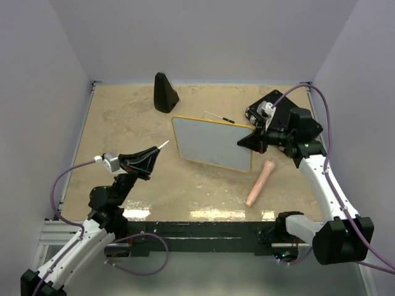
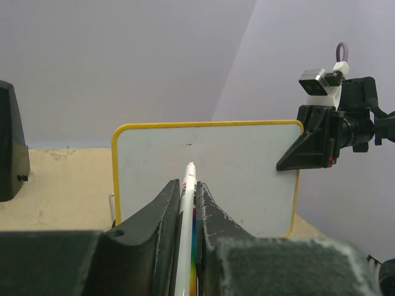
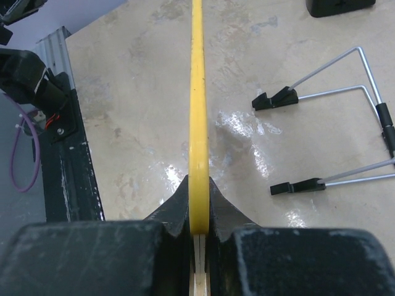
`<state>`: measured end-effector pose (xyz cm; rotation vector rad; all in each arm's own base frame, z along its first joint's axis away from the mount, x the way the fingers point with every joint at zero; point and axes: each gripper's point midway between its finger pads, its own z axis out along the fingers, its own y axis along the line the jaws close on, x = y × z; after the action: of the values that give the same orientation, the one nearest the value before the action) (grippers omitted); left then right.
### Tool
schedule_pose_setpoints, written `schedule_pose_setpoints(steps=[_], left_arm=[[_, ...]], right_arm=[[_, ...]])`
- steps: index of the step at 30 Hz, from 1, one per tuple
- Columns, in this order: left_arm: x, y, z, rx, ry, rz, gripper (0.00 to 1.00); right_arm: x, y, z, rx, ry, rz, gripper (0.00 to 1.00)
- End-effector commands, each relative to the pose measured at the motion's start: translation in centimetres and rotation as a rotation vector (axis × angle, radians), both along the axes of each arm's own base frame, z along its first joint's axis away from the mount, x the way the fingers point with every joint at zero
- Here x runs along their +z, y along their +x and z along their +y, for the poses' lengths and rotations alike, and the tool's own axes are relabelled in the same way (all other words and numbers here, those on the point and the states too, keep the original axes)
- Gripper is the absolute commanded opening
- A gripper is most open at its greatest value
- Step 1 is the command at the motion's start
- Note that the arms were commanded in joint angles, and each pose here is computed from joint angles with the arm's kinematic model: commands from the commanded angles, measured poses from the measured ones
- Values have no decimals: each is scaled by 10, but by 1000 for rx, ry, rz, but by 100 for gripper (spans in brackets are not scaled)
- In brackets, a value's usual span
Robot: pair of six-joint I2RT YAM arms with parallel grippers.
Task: Write a sentence on the whiteboard
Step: Pick up the whiteboard from the whiteboard stand.
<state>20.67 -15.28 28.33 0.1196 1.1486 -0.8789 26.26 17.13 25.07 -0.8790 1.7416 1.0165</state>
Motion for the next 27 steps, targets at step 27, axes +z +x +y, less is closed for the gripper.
schedule_pose_setpoints(steps=[27], left_arm=[[-15,73,-17,123,4,68,0]], right_arm=[[-15,19,4,48,66,-43,0]])
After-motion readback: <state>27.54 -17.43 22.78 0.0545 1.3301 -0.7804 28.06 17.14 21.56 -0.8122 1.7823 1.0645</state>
